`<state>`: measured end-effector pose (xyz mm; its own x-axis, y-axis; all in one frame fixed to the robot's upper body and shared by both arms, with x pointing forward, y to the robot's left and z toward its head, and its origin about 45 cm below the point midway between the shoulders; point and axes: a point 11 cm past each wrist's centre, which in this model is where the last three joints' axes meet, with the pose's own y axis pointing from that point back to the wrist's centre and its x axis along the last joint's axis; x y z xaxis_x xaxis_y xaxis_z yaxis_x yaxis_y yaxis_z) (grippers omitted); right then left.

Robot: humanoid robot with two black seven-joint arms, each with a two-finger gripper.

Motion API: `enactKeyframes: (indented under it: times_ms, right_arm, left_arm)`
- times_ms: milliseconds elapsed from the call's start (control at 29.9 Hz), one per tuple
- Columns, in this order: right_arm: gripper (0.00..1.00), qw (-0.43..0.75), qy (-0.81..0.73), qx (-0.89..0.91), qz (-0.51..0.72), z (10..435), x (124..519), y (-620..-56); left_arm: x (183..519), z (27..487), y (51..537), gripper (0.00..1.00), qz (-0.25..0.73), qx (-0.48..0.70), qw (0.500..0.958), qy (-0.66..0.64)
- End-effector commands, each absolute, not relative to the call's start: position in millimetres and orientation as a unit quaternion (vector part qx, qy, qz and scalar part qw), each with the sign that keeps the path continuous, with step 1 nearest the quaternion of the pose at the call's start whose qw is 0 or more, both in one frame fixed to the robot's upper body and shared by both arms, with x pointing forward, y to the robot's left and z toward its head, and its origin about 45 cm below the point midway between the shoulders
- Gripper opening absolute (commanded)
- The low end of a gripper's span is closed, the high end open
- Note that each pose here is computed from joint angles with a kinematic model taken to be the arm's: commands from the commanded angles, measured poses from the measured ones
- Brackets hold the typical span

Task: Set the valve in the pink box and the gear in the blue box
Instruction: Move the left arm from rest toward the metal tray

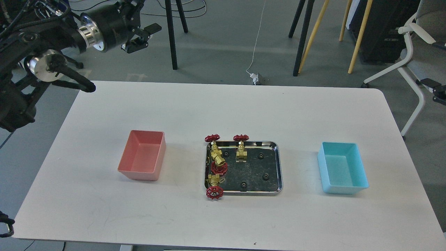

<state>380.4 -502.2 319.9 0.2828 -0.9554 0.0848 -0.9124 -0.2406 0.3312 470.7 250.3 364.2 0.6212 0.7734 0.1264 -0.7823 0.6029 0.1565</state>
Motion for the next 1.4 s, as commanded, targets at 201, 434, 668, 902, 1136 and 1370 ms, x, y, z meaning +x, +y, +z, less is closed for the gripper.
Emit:
enactKeyframes:
  times_ms: [201, 434, 668, 902, 1136, 1370]
  right_arm:
    - [0.99, 0.14, -0.595, 0.79, -0.057, 331, 385, -498]
    - [0.99, 0.121, -0.595, 0.793, -0.046, 338, 388, -495]
    - [0.99, 0.109, -0.592, 0.797, -0.045, 339, 392, -490]
    - [0.99, 0.097, -0.59, 0.8, -0.042, 342, 396, -485]
    - [0.98, 0.056, -0.589, 0.806, -0.02, 353, 403, -479]
    - [0.99, 0.054, -0.576, 0.815, -0.026, 353, 411, -463]
  left_arm:
    - [471, 362, 249, 1.0, 0.438, 0.079, 0.895, -0.033]
    - [468, 360, 254, 1.0, 0.417, 0.101, 0.903, -0.027]
    - [469, 382, 254, 1.0, 0.425, 0.008, 0.903, -0.057]
    - [466, 387, 278, 1.0, 0.431, -0.024, 0.901, -0.037]
    - [464, 381, 314, 1.0, 0.462, -0.069, 0.884, 0.001]
    - [439, 354, 294, 1.0, 0.427, -0.071, 0.902, 0.011]
